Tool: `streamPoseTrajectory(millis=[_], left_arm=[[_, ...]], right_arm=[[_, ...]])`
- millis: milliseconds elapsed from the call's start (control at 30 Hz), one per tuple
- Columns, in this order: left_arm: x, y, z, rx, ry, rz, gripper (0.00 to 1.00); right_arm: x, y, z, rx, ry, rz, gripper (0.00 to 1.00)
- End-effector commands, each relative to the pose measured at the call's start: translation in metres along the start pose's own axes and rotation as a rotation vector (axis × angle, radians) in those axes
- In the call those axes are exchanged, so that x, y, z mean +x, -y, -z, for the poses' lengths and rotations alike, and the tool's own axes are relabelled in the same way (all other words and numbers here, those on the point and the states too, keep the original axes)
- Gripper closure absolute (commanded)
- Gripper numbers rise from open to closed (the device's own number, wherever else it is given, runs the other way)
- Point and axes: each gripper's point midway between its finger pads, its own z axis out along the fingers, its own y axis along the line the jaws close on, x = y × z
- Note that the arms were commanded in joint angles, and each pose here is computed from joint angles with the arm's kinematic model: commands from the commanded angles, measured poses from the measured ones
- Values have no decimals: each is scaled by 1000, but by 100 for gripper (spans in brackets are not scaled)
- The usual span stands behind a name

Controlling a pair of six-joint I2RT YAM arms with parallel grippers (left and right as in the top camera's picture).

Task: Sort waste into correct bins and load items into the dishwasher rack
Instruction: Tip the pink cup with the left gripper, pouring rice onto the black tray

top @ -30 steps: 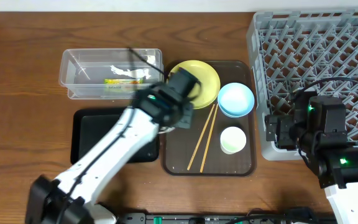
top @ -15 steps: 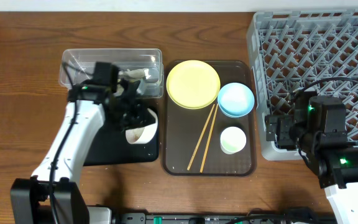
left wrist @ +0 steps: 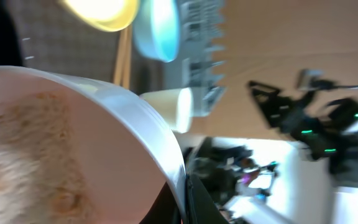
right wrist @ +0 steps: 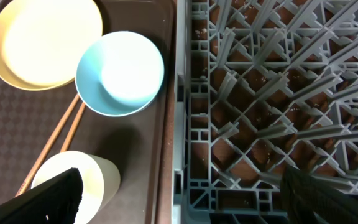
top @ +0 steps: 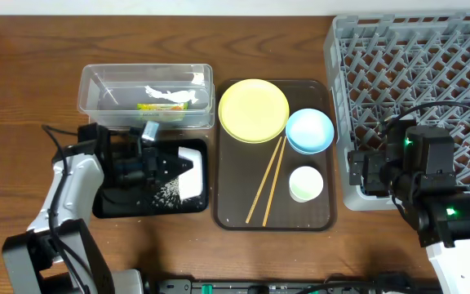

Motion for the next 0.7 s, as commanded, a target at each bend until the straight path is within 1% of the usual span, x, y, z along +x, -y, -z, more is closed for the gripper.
streamPoseTrajectory(millis=[0, 300, 667], left_arm=[[-9, 28, 10, 185, 70, 18, 94], [-18, 26, 24, 209, 109, 251, 94], [-26, 22, 38, 223, 149, 417, 94]], right_arm=[[-8, -2, 5, -3, 23, 7, 1], [-6, -2, 5, -3, 14, 7, 1], [-4, -2, 5, -2, 6, 7, 1]])
